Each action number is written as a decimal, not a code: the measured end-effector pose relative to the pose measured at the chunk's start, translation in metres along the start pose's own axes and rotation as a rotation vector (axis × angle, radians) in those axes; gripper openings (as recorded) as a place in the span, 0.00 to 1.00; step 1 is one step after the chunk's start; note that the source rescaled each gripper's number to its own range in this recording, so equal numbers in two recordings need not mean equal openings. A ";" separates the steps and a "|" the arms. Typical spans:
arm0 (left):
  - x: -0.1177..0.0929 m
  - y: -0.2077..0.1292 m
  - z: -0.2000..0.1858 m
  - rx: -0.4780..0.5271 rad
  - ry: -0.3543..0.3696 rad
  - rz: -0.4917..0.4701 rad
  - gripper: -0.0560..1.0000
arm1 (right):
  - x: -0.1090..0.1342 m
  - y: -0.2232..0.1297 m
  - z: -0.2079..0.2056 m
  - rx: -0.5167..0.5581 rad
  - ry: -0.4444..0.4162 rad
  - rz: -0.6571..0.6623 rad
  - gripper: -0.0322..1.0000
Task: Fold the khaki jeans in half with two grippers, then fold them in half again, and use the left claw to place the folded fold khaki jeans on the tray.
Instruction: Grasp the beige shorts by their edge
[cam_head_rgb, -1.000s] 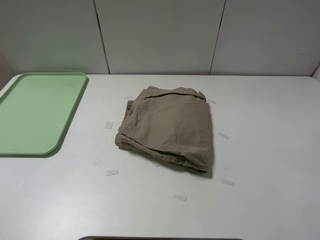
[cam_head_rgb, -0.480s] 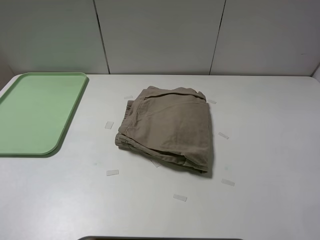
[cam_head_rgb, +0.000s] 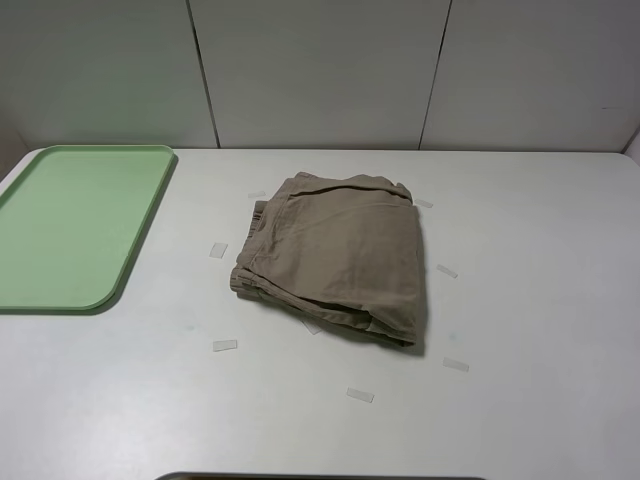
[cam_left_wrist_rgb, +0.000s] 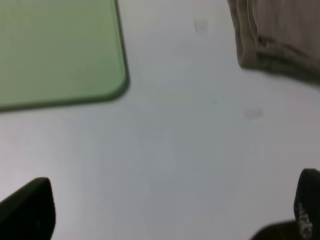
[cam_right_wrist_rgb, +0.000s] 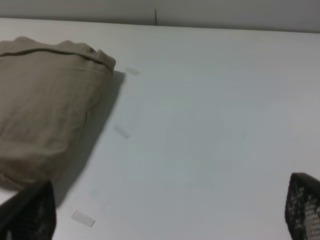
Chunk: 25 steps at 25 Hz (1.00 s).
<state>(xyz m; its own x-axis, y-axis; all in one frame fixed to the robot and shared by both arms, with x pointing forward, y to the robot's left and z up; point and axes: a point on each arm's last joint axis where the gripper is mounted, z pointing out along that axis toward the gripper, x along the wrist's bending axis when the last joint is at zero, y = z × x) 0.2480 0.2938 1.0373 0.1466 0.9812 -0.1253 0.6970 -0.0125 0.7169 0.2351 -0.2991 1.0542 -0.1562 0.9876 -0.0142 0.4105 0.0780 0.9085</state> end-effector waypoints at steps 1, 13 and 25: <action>-0.001 0.005 0.006 0.053 -0.003 -0.008 1.00 | 0.000 0.000 0.000 0.000 0.000 0.000 1.00; -0.014 0.084 0.105 0.083 -0.116 -0.095 1.00 | 0.000 0.000 0.000 0.000 0.000 0.000 1.00; -0.013 0.117 0.197 0.167 -0.108 -0.115 0.99 | 0.000 0.000 0.000 0.000 0.000 0.000 1.00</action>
<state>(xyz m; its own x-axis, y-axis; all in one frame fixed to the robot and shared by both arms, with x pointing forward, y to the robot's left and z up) 0.4661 0.2418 0.9877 0.1274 0.9519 -0.2788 0.8184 0.0580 0.5717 0.2351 -0.2991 1.0542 -0.1562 0.9876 -0.0142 0.4105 0.0780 0.9085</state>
